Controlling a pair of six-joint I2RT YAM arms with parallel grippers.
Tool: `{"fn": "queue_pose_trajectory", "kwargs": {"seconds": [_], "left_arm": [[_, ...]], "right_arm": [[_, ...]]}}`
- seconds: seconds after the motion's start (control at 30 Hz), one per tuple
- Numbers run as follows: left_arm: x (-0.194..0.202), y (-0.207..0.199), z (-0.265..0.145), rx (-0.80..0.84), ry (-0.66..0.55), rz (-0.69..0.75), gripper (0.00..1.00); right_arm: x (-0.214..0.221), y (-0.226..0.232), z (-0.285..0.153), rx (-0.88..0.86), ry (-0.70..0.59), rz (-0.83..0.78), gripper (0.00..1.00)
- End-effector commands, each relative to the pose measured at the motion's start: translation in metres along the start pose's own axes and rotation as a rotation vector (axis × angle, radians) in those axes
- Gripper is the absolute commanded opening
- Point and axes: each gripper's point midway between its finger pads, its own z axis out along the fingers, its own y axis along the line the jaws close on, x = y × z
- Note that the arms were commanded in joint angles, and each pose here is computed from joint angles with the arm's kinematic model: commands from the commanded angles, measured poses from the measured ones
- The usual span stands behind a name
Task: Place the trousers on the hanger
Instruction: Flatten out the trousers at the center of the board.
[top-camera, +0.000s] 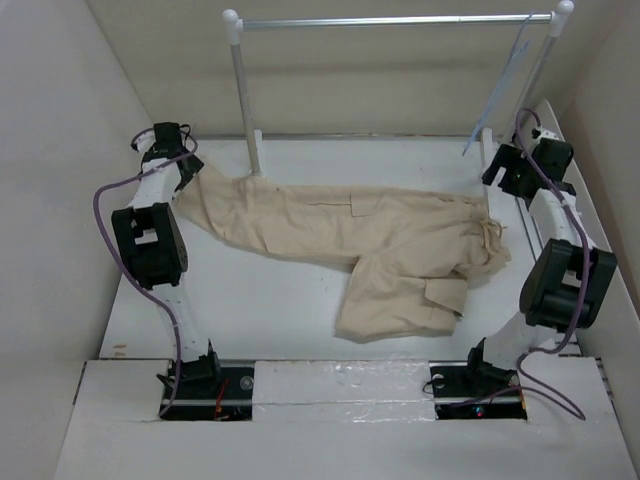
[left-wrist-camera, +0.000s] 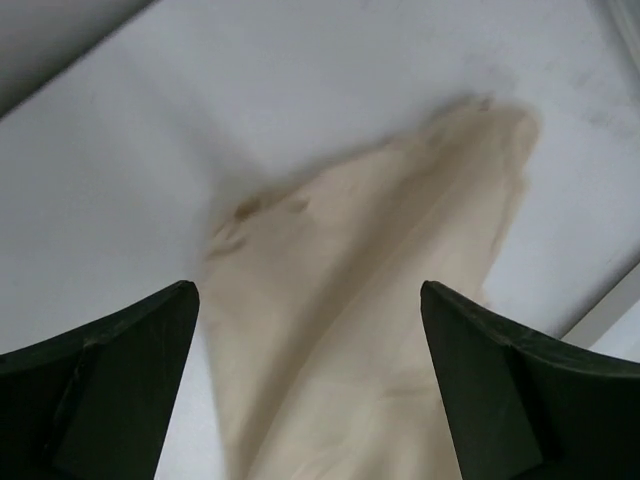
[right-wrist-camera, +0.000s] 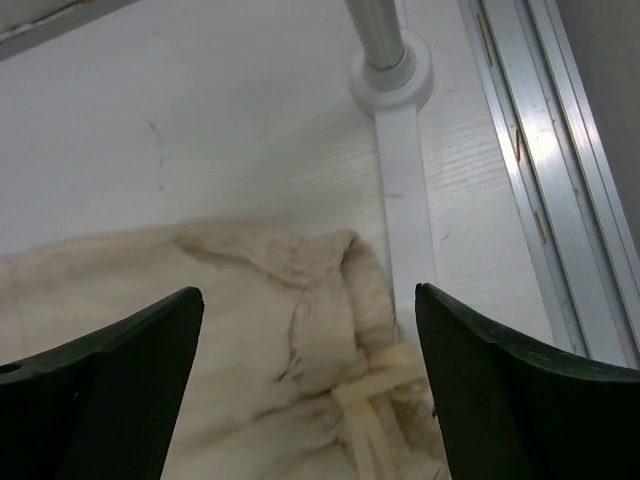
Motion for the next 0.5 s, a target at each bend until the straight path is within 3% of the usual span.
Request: {"fn": "queue_pose_trajectory", "kwargs": {"seconds": [0.0,0.03,0.07,0.1,0.13,0.17,0.2,0.23,0.27,0.3,0.33,0.37,0.4,0.47], "left_arm": [[0.011,0.002,-0.07,0.095,-0.011,0.071,0.88],[0.061,-0.021,-0.129,0.24,-0.001,0.178,0.65],[0.062,-0.021,-0.13,0.241,-0.001,0.179,0.65],[0.087,-0.032,-0.154,0.307,0.017,0.238,0.54],[0.134,-0.06,-0.211,0.449,0.038,0.343,0.35],[0.179,-0.043,-0.221,0.415,0.117,0.404,0.23],[0.21,-0.038,-0.239,0.434,0.171,0.444,0.14],[0.235,-0.032,-0.26,0.47,0.219,0.465,0.05],[0.29,-0.005,-0.277,0.468,0.334,0.555,0.02],[0.316,0.008,-0.289,0.476,0.407,0.526,0.02],[0.332,0.015,-0.306,0.535,0.454,0.526,0.12],[0.37,0.042,-0.319,0.549,0.549,0.605,0.21],[0.385,0.052,-0.331,0.569,0.588,0.619,0.42],[0.412,0.07,-0.352,0.631,0.648,0.699,0.67]], "right_arm": [[-0.036,0.044,-0.074,-0.115,-0.147,-0.031,0.92],[-0.008,0.059,-0.093,-0.158,-0.128,-0.015,0.85],[-0.007,0.06,-0.093,-0.162,-0.127,-0.015,0.85],[-0.01,0.088,-0.123,-0.226,-0.181,-0.052,0.7],[0.017,0.097,-0.128,-0.255,-0.151,-0.058,0.47],[0.028,0.11,-0.14,-0.289,-0.148,-0.084,0.12],[0.037,0.137,-0.168,-0.366,-0.17,-0.14,0.01],[0.059,0.143,-0.175,-0.396,-0.123,-0.177,0.0],[0.087,0.148,-0.186,-0.438,-0.048,-0.238,0.0],[0.106,0.152,-0.194,-0.466,-0.008,-0.275,0.0],[0.124,0.158,-0.211,-0.506,0.013,-0.328,0.0],[0.162,0.143,-0.214,-0.482,0.127,-0.38,0.07],[0.178,0.138,-0.219,-0.484,0.162,-0.398,0.11],[0.208,0.124,-0.231,-0.477,0.212,-0.411,0.27]]}}
